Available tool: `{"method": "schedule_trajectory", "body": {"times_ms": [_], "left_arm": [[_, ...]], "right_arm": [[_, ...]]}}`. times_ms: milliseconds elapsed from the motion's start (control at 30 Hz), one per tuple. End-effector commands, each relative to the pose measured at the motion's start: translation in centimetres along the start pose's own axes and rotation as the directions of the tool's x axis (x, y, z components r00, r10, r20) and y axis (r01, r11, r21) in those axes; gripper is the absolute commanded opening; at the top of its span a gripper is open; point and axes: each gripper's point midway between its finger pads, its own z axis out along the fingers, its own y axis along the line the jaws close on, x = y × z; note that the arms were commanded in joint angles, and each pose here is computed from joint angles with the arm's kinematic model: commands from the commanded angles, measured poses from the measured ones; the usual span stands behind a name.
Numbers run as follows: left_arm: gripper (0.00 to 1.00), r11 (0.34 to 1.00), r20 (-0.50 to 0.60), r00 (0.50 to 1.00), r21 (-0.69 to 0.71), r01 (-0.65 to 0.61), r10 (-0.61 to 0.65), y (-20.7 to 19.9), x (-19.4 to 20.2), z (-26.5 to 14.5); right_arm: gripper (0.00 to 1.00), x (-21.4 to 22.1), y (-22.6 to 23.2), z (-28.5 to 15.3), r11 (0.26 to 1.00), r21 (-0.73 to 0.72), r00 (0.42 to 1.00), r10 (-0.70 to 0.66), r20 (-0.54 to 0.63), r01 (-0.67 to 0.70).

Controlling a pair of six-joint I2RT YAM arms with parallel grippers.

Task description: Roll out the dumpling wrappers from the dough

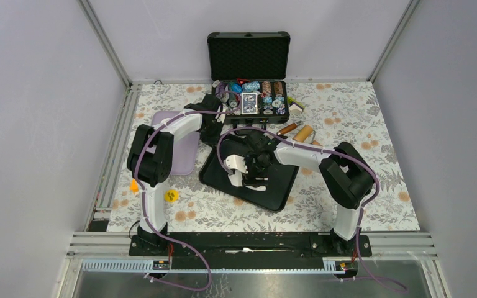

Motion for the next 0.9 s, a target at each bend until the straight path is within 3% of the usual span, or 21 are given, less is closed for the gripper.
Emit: {"method": "schedule_trajectory", "body": {"times_ms": [0,167,467,867], "left_arm": [[0.00,0.999,-0.001,1.000,-0.031,-0.011,0.011,0.2,0.4,-1.0],[0.00,1.000,0.001,1.000,-0.029,-0.009,0.009,0.0,0.4,-1.1],[0.00,0.999,0.010,1.000,-0.048,0.011,-0.011,0.3,0.5,-1.4],[0.00,0.997,0.009,1.000,-0.071,0.019,-0.018,0.6,1.0,-1.8]], "right_arm": [[0.41,2.8,3.5,1.1,0.984,-0.173,0.995,-0.051,-0.090,0.035],[0.41,2.7,3.1,1.2,0.985,-0.168,0.994,-0.046,-0.097,0.029],[0.40,3.1,3.0,1.3,0.986,-0.053,0.982,0.154,-0.107,-0.160],[0.40,4.7,2.4,1.1,0.928,0.108,0.918,0.368,-0.146,-0.355]]}}
